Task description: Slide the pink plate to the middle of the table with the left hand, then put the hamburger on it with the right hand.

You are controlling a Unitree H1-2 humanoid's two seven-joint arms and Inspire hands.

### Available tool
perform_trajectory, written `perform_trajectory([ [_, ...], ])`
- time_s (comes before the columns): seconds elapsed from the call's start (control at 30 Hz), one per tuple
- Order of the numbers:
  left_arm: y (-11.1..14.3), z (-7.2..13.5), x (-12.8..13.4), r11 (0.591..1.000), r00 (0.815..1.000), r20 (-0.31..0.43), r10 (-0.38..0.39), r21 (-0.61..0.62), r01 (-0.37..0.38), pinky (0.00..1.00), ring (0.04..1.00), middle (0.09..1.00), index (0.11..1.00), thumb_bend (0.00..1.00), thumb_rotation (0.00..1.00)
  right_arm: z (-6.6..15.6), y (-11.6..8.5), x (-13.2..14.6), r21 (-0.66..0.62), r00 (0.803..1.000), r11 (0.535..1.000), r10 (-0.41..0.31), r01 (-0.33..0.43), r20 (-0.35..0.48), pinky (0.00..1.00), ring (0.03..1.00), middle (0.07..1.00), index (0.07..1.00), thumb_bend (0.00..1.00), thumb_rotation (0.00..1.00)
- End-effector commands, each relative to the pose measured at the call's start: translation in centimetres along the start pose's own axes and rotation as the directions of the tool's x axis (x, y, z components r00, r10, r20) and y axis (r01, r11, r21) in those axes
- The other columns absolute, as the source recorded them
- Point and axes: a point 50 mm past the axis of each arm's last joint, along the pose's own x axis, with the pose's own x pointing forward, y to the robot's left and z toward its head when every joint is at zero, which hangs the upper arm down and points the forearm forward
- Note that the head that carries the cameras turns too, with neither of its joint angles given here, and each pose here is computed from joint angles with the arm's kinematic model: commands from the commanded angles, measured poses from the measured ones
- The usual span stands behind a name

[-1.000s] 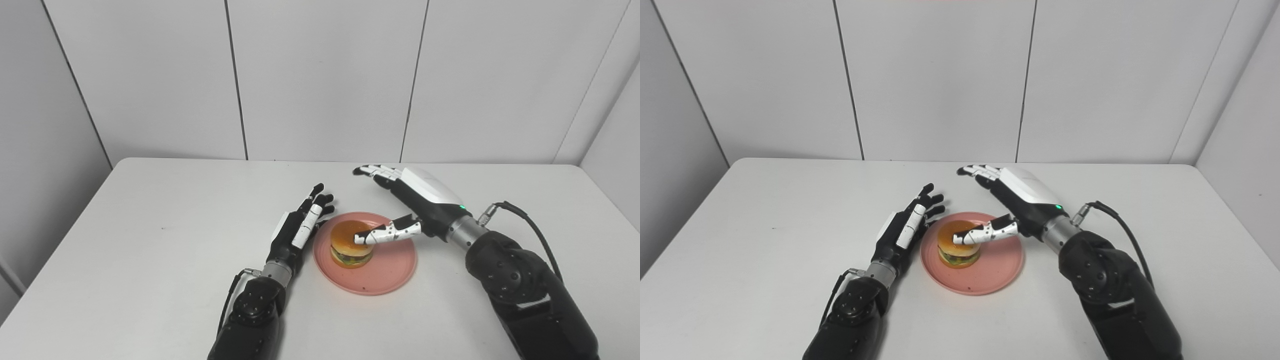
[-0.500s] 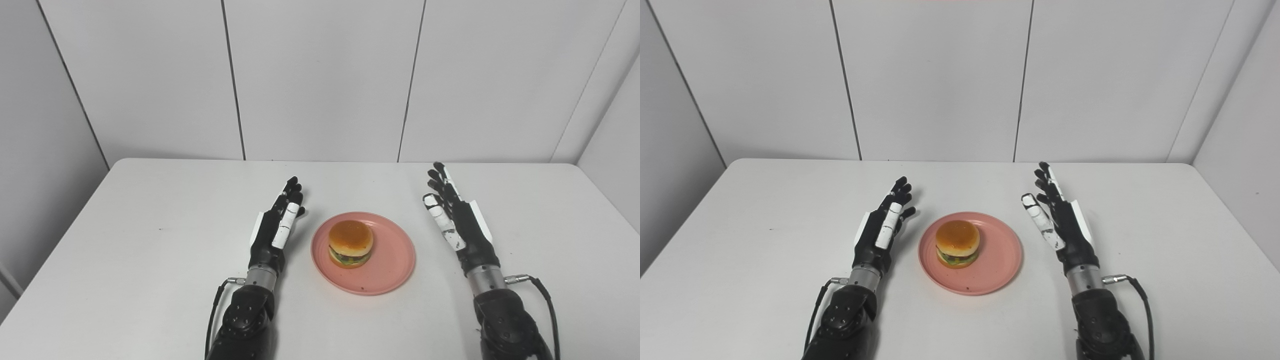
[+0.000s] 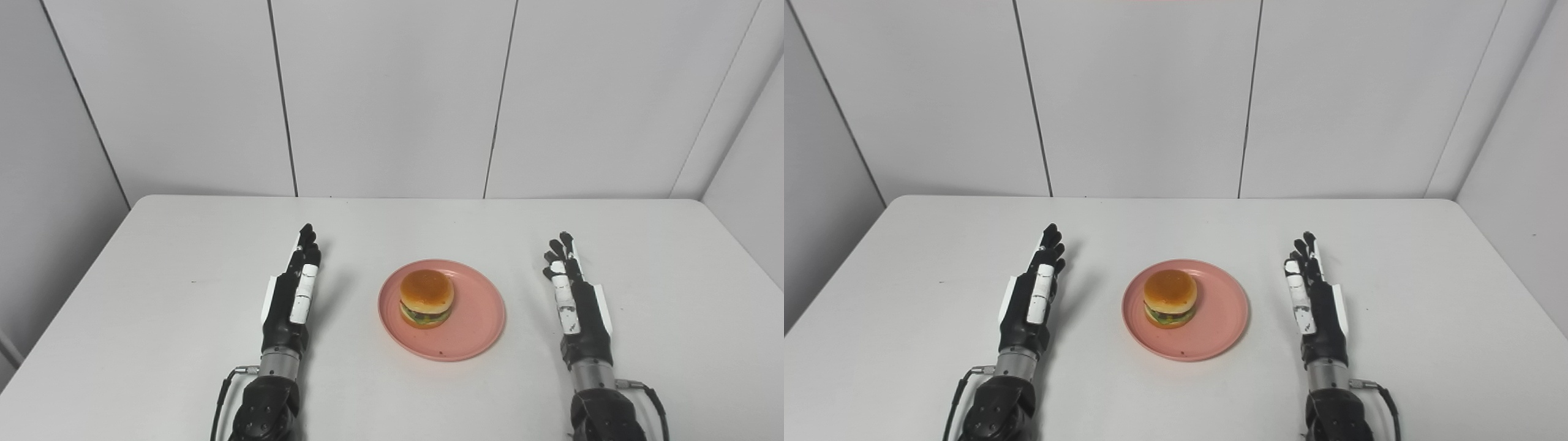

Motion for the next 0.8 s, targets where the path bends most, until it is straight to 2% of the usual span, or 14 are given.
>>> perform_trajectory([
  [0.0,0.7,-0.6,-0.2,1.000,0.999,-0.029,0.028,0.011,-0.028,1.00,1.000,0.994,0.950,0.88,0.92,-0.5,0.1,0.0,-0.002,0.999,1.000,-0.003,0.003,0.034,0.95,0.945,0.956,0.974,0.82,1.00],
  [0.37,1.7,-0.9,-0.2,0.997,0.998,-0.043,0.046,0.064,-0.043,1.00,0.997,0.986,0.942,0.89,0.93,-1.9,0.9,-1.1,-0.032,1.000,0.999,0.006,-0.007,-0.013,0.98,0.955,0.955,0.969,0.76,1.00],
  [0.5,1.8,-0.9,-0.2,0.997,0.998,-0.045,0.054,0.065,-0.051,1.00,0.985,0.976,0.946,0.87,0.93,-2.6,0.7,-1.7,-0.060,0.999,0.998,0.011,-0.013,-0.034,0.96,0.956,0.955,0.969,0.76,1.00],
  [0.77,1.4,-1.1,-0.4,0.999,0.998,-0.052,0.047,0.017,-0.047,1.00,0.993,0.988,0.949,0.88,0.92,-3.0,0.0,-2.0,-0.013,0.998,1.000,0.005,-0.006,-0.062,0.97,0.961,0.966,0.979,0.75,1.00],
])
